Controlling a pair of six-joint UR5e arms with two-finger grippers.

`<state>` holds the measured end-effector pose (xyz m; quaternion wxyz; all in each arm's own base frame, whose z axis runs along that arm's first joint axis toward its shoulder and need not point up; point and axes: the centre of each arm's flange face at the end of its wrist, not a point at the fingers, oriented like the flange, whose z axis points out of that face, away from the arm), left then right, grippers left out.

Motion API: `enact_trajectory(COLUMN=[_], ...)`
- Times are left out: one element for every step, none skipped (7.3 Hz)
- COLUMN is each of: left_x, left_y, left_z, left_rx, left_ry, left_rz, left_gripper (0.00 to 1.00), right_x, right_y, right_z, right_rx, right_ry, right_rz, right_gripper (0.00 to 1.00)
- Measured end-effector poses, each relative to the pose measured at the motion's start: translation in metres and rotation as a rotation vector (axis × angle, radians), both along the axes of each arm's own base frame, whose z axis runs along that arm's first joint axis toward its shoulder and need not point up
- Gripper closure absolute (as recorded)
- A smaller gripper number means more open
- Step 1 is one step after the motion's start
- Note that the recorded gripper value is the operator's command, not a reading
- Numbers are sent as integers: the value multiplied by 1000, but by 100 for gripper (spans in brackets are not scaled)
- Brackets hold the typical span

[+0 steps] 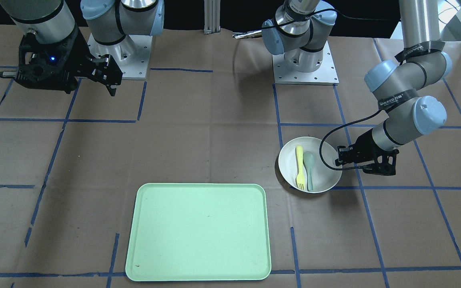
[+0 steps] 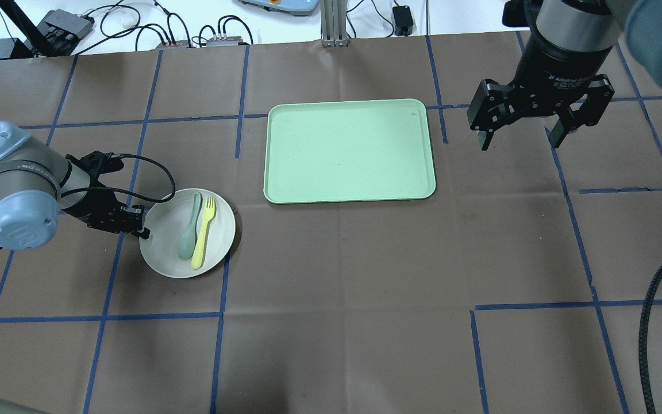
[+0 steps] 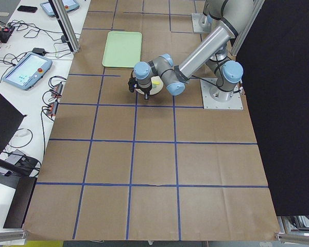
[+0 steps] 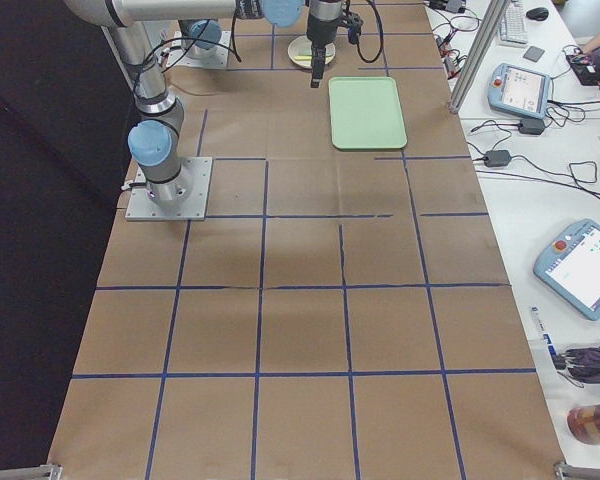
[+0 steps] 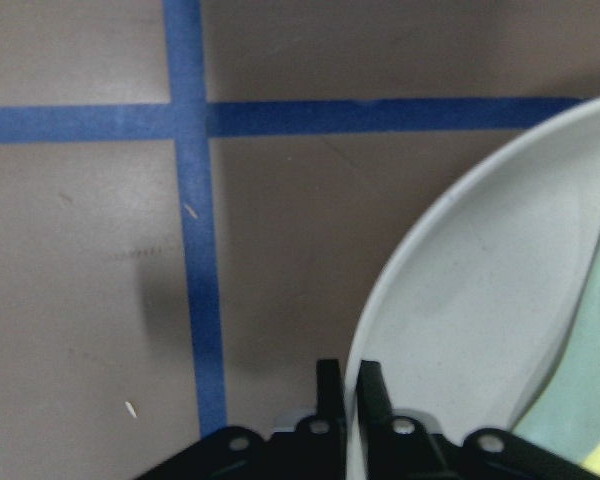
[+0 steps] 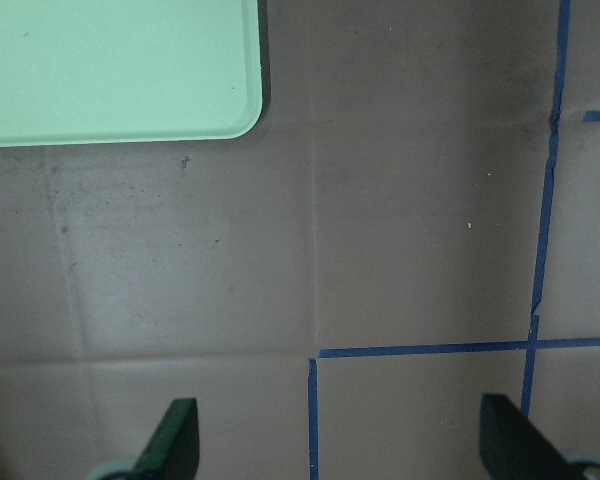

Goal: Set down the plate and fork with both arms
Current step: 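Carry the plate with the left gripper onto the green tray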

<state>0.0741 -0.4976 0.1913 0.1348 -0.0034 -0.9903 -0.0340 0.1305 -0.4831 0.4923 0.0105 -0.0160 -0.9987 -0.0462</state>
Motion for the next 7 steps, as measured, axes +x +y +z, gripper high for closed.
enact_trajectory(left_x=[-11,-27,-49,-75,-100,-123,-146], left_y=[-2,-6,-12,-23,-37,-54,-75], left_z=[4,9,15,23,31,34,30], left_rx=[-15,-26,-31,-39,-48,-53,-53], left_ry=[28,54,72,77,76,76,76], left_rz=[5,17,27,24,9,-22,-63], left_gripper=[90,90,90,90,90,89,89], right_x=[0,0,0,0,0,-1,-1], right_y=[0,0,0,0,0,0,0], right_z=[0,0,0,0,0,0,0], right_rx=[-1,-1,-1,-1,-1,-1,-1], right_ry=[0,0,0,0,0,0,1], right_rz=[-1,0,1,1,0,-2,-4], right_gripper=[0,0,0,0,0,0,0])
